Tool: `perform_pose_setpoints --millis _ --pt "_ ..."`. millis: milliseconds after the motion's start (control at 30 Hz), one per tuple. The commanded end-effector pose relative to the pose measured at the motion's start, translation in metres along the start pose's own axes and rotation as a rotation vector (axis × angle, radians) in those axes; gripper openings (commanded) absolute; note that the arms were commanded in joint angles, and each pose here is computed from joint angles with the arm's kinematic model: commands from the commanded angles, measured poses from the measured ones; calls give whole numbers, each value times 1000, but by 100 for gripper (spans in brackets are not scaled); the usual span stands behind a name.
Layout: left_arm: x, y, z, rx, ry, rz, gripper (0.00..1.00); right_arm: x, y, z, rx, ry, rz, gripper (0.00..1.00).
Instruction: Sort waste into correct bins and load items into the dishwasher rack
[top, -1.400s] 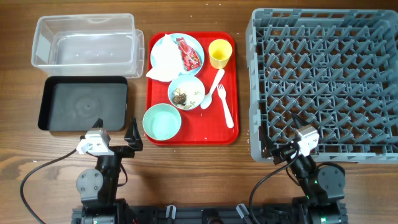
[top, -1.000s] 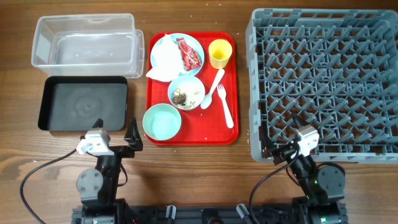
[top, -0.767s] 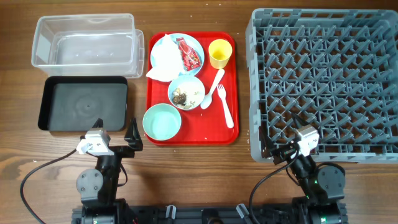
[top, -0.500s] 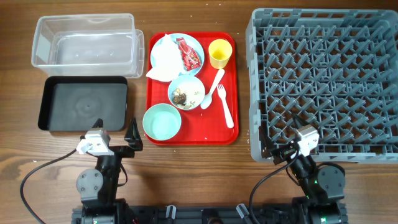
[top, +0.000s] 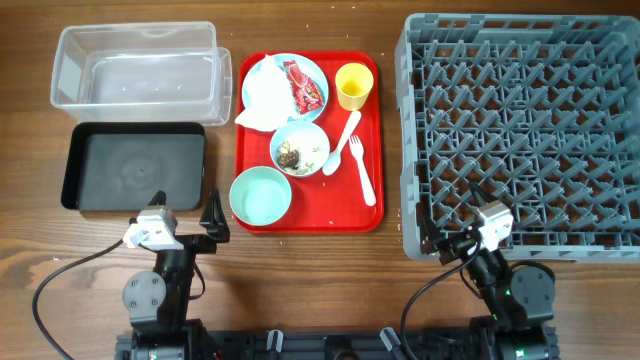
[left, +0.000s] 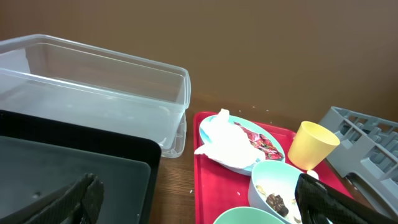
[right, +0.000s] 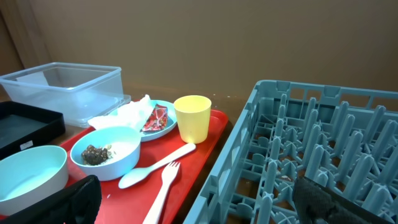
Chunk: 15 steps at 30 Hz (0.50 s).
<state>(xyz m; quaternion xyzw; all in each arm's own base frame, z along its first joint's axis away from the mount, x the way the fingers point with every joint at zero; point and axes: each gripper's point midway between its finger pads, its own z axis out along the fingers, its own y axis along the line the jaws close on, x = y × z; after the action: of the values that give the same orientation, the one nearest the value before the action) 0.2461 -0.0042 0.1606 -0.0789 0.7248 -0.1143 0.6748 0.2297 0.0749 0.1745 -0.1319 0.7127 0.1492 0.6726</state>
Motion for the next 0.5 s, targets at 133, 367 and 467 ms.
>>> perform_pose_setpoints --millis 133,367,467 --pt "0 -6 0 36 -1 -15 100 -1 4 0 -23 -5 -19 100" --pt "-39 -18 -8 58 -74 -41 100 -1 4 0 -23 -5 -19 100" --pt "-59 -24 -11 57 -71 -41 100 -1 4 0 -23 -5 -19 100"
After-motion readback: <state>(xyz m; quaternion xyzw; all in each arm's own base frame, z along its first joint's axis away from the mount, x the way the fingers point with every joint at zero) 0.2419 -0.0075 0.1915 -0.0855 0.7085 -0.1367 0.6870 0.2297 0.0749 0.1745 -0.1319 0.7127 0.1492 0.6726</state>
